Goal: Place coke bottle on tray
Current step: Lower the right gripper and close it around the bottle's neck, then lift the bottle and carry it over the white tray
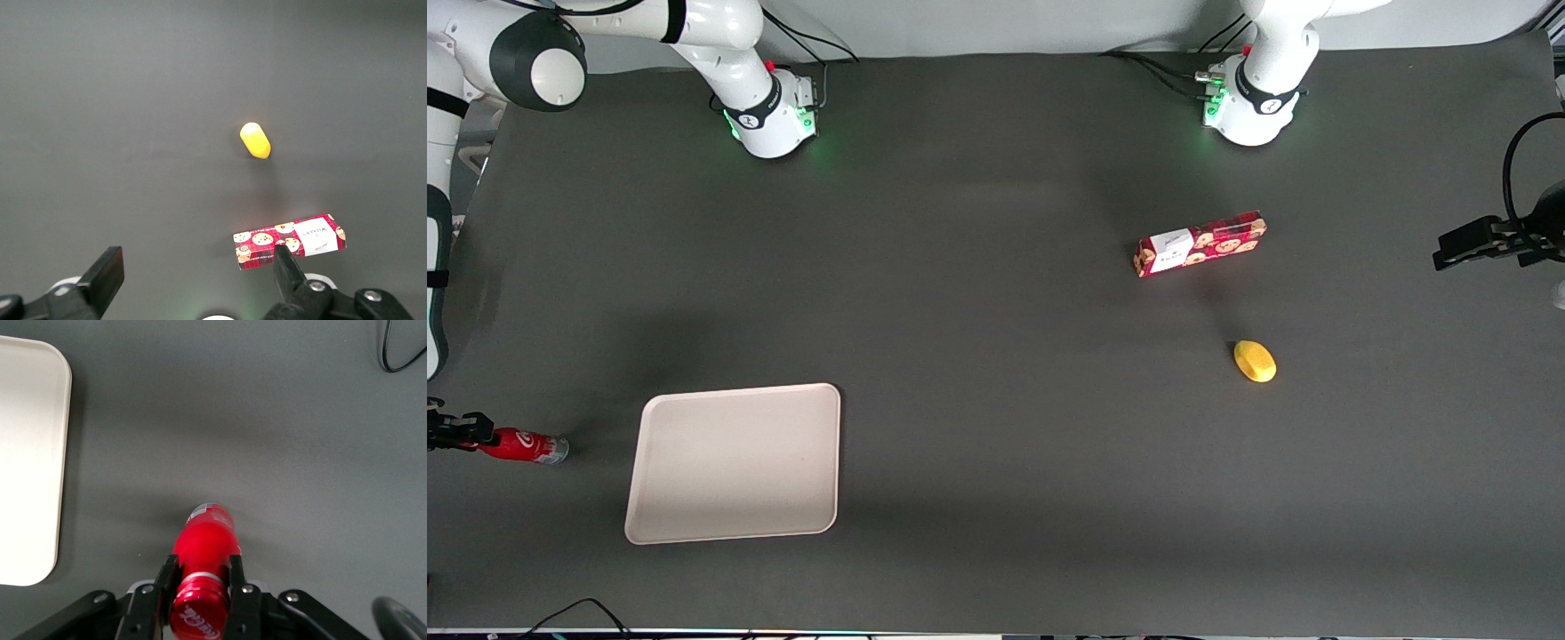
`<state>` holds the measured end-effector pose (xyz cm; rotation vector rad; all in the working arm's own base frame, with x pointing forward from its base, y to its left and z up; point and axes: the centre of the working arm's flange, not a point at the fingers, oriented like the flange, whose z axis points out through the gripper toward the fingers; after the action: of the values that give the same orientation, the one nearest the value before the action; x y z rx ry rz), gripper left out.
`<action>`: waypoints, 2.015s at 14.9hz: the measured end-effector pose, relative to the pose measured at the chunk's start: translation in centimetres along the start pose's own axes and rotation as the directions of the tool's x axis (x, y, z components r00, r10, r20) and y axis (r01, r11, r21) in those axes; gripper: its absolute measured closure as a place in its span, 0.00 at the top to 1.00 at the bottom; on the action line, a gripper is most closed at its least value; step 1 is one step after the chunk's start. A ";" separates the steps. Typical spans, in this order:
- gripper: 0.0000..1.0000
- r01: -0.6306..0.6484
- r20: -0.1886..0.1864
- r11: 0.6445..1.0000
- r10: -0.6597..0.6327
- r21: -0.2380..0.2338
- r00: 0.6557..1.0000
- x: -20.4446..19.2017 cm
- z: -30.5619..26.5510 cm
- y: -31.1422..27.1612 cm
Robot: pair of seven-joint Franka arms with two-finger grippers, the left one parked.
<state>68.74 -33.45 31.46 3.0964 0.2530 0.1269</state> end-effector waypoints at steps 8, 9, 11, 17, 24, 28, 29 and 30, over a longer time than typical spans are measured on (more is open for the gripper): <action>0.34 -0.066 0.002 0.998 0.066 0.001 0.998 1.6 -6.5 -2.2; 0.34 -0.075 0.008 0.997 0.075 -0.016 0.997 1.9 -8.7 -3.1; 0.34 -0.081 0.038 0.993 0.085 -0.085 0.996 2.5 -13.3 -5.7; 0.34 -0.136 0.068 0.978 0.148 -0.156 0.987 4.7 -23.0 -17.0; 0.34 -0.211 -0.001 0.974 0.212 -0.080 0.977 9.8 -21.4 -29.4; 0.34 -0.228 -0.029 0.973 0.227 -0.033 0.973 12.6 -12.4 -28.1; 0.34 -0.236 -0.029 0.972 0.235 -0.021 0.971 12.8 -10.4 -27.2; 0.34 -0.241 -0.022 0.970 0.241 -0.015 0.970 12.8 -8.6 -26.4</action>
<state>76.41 -5.11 39.97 3.0963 -0.1253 0.1643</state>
